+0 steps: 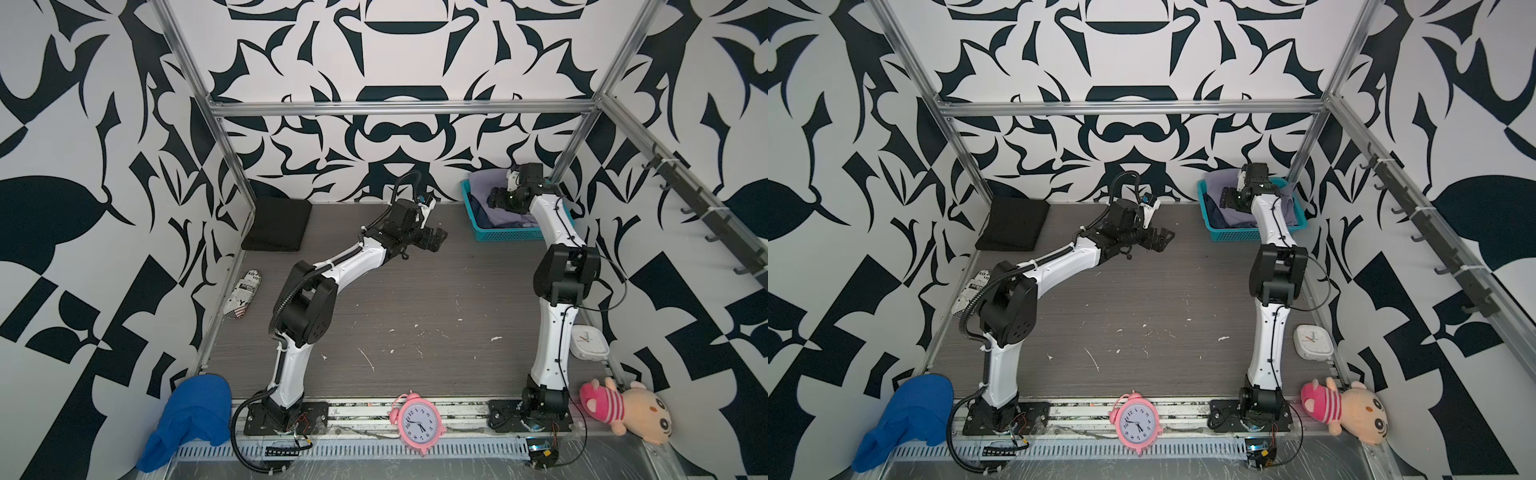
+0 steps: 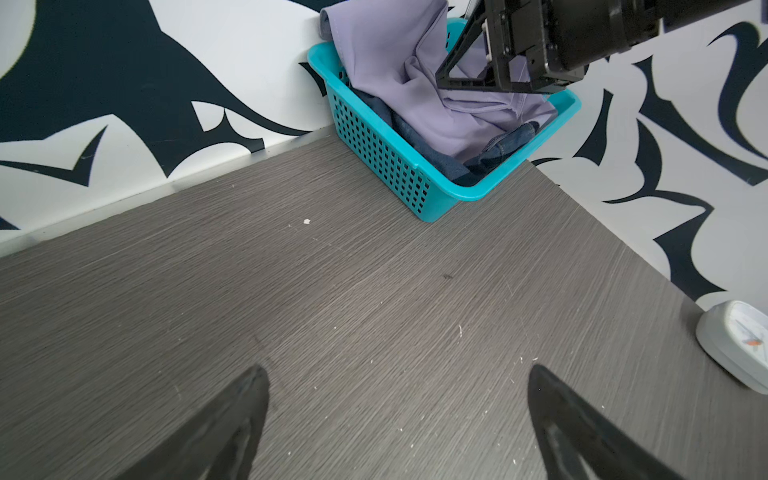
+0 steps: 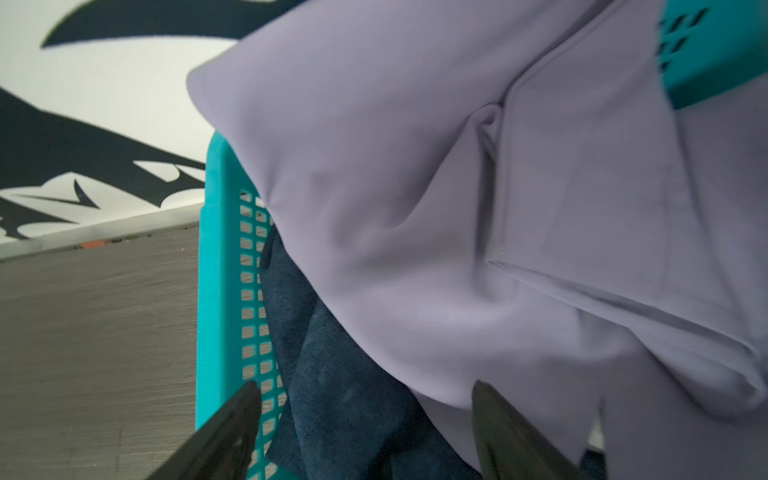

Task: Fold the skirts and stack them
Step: 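Lower the right gripper into the teal basket and grasp the lavender skirt, then lift the lavender skirt out of the basket with the right gripper toward the table center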

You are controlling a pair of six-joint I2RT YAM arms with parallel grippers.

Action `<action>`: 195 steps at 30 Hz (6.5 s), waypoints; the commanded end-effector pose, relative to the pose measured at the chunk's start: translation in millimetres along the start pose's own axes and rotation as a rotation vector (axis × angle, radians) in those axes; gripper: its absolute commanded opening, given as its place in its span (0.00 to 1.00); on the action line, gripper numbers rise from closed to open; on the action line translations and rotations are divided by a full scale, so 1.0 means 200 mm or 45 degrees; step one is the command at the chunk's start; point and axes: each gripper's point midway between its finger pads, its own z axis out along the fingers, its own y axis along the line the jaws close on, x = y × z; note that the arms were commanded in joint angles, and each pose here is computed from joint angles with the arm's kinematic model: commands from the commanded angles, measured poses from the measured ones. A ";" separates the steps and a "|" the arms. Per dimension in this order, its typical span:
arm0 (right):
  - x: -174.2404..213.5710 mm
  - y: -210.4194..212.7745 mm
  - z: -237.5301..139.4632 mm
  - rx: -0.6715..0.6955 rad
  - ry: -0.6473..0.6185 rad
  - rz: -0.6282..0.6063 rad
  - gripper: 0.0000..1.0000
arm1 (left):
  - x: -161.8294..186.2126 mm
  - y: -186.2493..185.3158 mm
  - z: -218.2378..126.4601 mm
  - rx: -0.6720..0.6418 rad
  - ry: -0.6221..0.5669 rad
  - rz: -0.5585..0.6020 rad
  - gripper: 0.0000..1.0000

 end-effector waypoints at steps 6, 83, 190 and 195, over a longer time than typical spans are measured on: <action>-0.20 0.11 0.09 -0.041 -0.203 -0.123 0.82 | 0.04 0.03 0.00 -0.038 0.042 0.030 1.00; -0.42 -0.08 -0.46 0.042 -0.418 -0.078 0.32 | 0.04 0.13 -0.12 -0.189 0.023 0.060 0.99; -0.70 0.28 -1.43 -0.251 -0.640 -0.143 0.00 | -0.30 0.05 -0.66 -0.277 -0.356 0.133 0.99; -0.67 0.40 -1.70 -0.324 -0.708 -0.213 0.00 | -0.32 0.02 -0.78 -0.278 -0.429 0.192 0.99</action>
